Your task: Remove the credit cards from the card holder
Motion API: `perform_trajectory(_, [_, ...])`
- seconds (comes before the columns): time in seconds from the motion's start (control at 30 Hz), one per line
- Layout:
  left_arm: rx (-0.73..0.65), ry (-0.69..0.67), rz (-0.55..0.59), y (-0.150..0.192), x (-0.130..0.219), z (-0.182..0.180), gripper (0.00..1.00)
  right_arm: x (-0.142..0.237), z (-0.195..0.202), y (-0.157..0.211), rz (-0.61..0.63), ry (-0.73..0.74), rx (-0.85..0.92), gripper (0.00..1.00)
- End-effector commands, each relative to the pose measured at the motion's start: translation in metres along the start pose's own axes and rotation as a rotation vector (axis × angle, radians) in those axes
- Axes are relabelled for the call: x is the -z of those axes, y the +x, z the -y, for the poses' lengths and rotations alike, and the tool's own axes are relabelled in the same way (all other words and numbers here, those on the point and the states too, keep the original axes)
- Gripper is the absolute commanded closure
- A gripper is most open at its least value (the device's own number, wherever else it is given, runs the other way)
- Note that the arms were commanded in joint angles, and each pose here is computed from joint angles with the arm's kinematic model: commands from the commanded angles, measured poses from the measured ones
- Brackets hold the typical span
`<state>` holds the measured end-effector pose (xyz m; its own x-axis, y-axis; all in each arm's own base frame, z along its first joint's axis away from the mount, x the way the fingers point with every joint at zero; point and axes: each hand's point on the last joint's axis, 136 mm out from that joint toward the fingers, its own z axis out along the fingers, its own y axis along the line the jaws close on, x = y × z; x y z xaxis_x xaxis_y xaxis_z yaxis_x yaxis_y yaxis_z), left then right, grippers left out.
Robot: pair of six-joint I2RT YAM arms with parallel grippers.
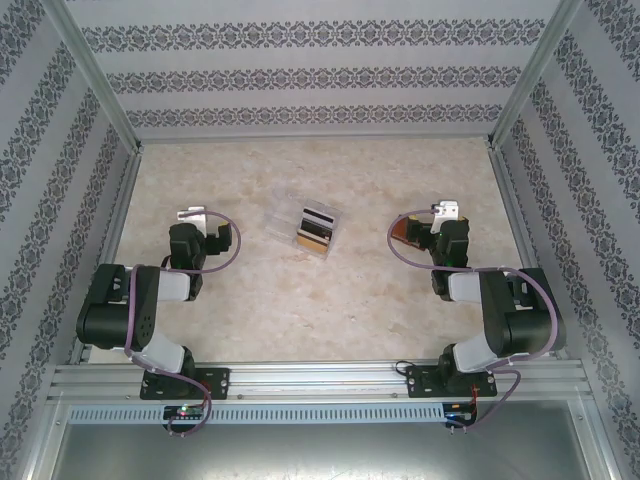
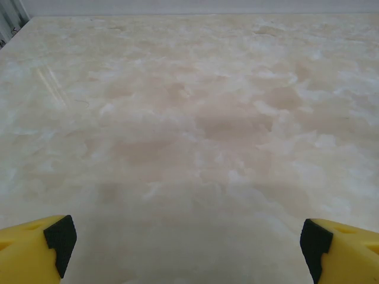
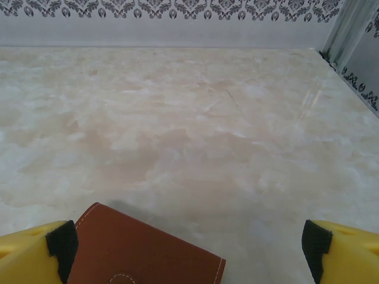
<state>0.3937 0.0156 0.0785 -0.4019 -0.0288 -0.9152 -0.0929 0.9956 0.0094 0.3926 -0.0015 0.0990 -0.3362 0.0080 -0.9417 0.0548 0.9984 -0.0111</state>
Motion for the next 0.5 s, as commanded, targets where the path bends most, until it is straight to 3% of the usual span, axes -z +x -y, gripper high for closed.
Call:
perform_trajectory(0.0, [-0.019,0.014,0.011,-0.0054,-0.0028,0.0032,0.01,-0.0018,0.0014,-0.0080,0.027,-0.003,-0.016,0.02])
perform_trajectory(0.47, [-0.019,0.016,0.012,-0.0059,-0.0029,0.0035,0.01,-0.0024,0.0020,-0.0081,0.026,-0.003,-0.019,0.02])
